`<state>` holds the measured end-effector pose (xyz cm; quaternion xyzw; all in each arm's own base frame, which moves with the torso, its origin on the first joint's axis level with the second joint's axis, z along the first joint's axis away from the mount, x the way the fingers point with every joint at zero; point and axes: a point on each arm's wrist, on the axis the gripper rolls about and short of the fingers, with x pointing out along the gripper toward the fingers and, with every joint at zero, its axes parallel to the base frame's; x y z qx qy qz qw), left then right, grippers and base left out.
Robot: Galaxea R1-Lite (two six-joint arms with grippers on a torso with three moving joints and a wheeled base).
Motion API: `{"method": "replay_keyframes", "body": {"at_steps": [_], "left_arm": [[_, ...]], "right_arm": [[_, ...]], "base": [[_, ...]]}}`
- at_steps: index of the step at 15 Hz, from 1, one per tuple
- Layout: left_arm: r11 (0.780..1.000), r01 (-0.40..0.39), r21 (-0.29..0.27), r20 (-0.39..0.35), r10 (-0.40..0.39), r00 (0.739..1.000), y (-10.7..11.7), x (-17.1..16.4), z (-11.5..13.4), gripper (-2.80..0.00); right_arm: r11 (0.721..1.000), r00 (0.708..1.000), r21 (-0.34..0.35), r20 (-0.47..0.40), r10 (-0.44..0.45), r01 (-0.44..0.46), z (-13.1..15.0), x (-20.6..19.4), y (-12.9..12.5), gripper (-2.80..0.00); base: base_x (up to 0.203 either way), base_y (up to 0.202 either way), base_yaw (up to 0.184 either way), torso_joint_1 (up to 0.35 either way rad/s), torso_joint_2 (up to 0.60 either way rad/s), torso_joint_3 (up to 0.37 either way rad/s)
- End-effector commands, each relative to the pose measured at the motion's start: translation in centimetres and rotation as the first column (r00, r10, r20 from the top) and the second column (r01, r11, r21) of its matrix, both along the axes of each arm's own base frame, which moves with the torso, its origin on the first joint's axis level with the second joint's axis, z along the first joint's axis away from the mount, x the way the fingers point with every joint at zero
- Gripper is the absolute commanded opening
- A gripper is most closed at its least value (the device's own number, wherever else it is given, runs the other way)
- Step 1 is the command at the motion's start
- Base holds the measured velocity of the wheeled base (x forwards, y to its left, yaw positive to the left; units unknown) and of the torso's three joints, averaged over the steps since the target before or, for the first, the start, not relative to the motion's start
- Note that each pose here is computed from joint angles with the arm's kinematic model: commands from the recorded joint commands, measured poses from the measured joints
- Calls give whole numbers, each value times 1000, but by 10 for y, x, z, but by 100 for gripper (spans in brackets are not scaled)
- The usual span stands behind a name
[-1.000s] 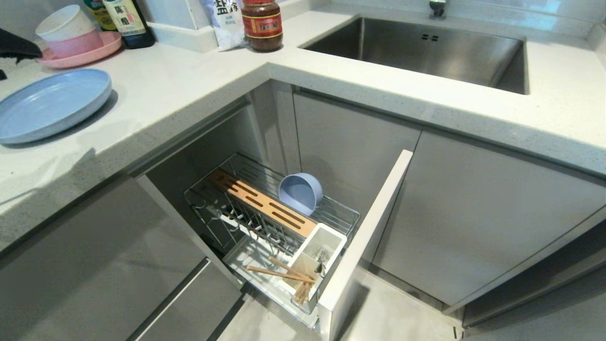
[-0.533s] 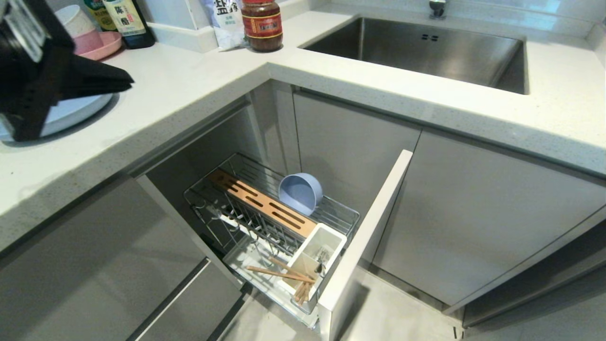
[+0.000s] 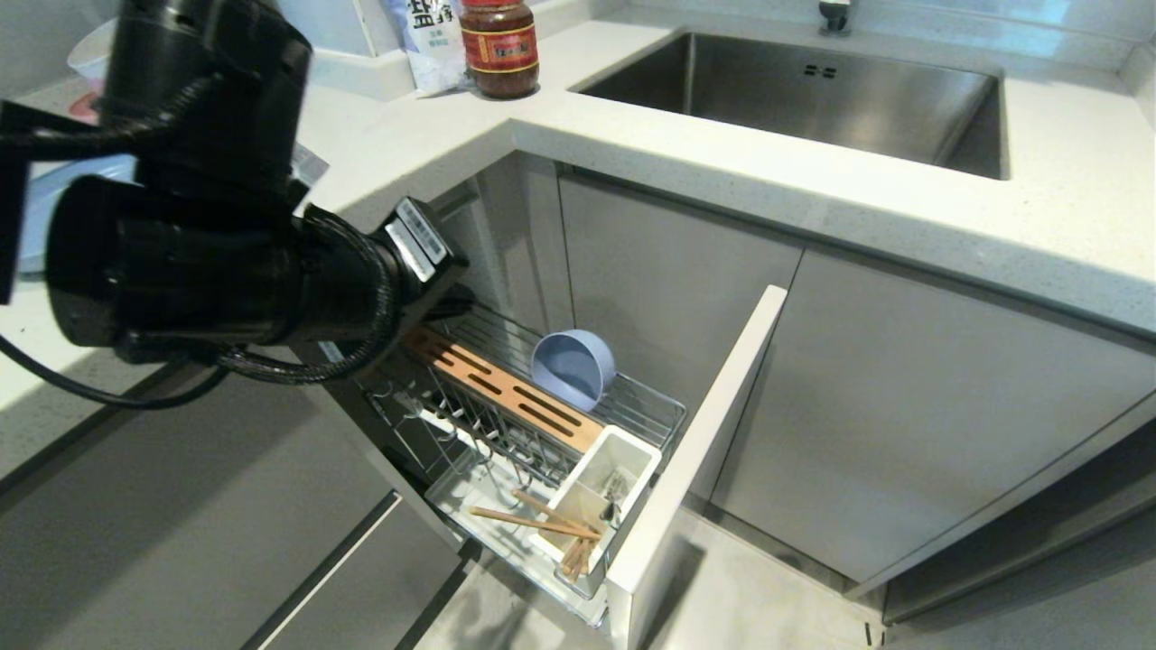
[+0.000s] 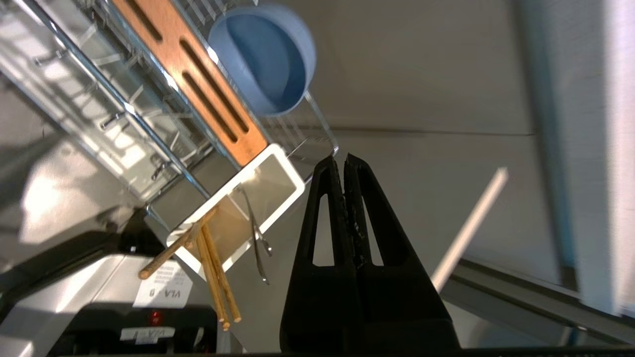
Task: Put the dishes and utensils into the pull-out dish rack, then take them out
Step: Take the bowl out of the cupboard
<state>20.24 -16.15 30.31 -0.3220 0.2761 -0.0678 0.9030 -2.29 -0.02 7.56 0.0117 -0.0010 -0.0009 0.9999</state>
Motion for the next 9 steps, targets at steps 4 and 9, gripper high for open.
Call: {"method": "replay_keyframes", "body": {"at_steps": [4, 9], "left_arm": [[996, 2, 90, -120, 9, 993, -36, 43, -61, -280], [992, -8, 125, -163, 29, 986, -56, 76, -98, 0]], "right_arm": [[1000, 1000, 1, 3, 0, 0, 0, 0, 0, -280], [1000, 1000, 1, 3, 0, 0, 0, 0, 0, -280]], "base": [[0, 0, 0, 0, 0, 0], [0, 0, 0, 0, 0, 0]]}}
